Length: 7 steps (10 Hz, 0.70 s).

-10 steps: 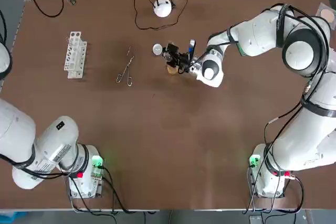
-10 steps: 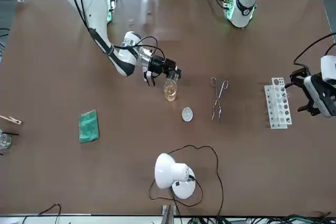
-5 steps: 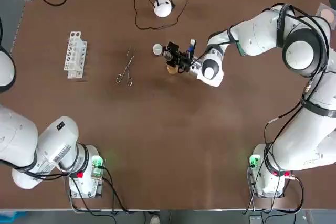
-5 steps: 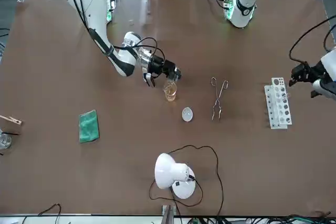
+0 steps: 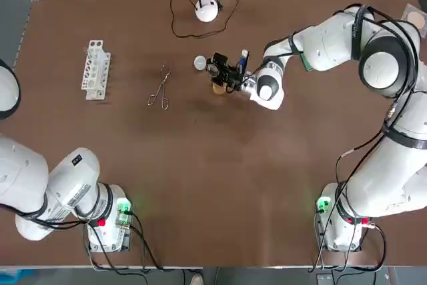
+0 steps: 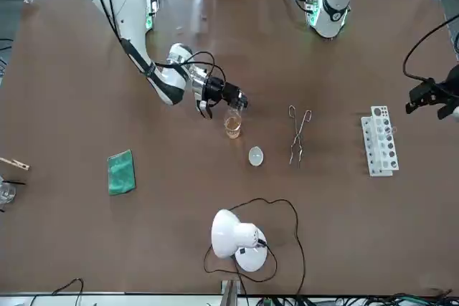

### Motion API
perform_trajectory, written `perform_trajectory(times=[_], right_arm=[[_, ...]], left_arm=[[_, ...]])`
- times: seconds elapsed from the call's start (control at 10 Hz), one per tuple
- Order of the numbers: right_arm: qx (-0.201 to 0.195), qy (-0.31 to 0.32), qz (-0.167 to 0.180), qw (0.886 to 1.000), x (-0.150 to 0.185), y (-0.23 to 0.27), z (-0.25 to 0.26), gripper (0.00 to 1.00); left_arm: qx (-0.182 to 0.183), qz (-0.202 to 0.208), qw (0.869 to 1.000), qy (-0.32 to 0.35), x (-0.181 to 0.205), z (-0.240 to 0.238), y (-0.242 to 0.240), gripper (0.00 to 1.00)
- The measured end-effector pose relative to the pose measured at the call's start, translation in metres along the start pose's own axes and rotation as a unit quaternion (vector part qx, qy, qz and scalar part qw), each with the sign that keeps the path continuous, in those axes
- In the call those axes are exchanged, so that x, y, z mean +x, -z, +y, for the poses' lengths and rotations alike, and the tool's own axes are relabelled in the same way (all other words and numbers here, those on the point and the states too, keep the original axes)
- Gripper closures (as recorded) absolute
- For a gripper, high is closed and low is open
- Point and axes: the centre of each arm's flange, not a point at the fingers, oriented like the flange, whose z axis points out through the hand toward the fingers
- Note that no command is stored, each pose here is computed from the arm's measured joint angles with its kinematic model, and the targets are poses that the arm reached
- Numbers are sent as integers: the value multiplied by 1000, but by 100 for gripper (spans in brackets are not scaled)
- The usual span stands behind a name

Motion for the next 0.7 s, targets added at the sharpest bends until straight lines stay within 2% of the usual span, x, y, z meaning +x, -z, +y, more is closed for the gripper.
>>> perform_trajectory(times=[0.4,0.7], right_arm=[[13,-19,-4,1000,1,-2,-3,61],[13,-34,-7,999,6,1,-4,61]], left_arm=[[0,-15,1000,14,-6,-8,6,0],[15,-4,1000,-9,-5,38,23,0]])
